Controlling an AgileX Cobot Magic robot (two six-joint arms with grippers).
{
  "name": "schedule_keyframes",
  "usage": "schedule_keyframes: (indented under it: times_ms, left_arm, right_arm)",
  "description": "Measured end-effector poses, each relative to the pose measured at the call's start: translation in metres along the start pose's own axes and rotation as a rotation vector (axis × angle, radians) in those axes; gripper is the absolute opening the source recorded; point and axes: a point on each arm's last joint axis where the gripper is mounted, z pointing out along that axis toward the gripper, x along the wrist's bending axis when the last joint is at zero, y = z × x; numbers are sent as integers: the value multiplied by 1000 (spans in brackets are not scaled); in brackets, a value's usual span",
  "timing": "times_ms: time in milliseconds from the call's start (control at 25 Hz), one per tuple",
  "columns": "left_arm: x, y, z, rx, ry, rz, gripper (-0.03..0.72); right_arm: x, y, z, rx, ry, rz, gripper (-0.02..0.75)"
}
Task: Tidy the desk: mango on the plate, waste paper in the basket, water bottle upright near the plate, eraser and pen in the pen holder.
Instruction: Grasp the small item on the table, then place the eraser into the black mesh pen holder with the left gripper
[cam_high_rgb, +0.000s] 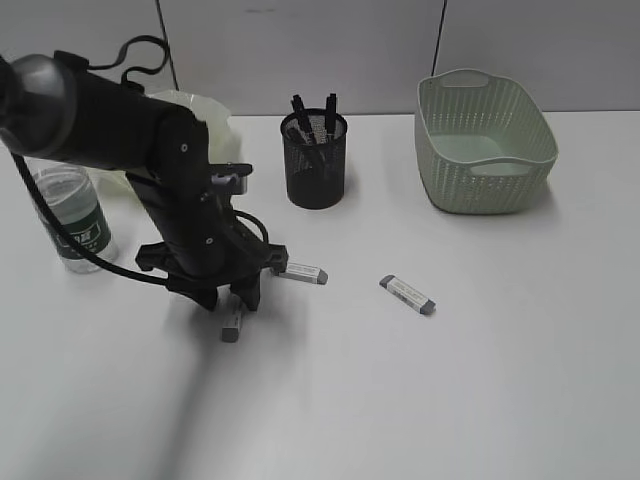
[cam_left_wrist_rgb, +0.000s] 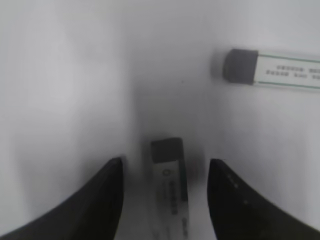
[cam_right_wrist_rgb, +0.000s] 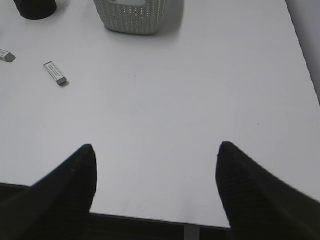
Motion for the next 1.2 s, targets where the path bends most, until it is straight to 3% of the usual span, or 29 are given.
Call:
schedule_keyframes:
  times_ms: [200,600,880,1000,1200]
  left_arm:
    - [-1,3,1,-31,-14,-5,385]
    - [-1,2,3,-22,-12,-13,164]
    - [1,5,-11,-63,6,32,155]
    - [-2,14,-48,-197,-35,55,155]
    - [-13,43,-114,-664,-235,68,155]
  right_arm:
    - [0,0,0,0,0,0,585]
    - [0,0,0,-1,0,0,585]
    - [0,0,0,-1,0,0,585]
    - [0,0,0,-1,0,0,585]
    - [0,0,0,0,0,0,585]
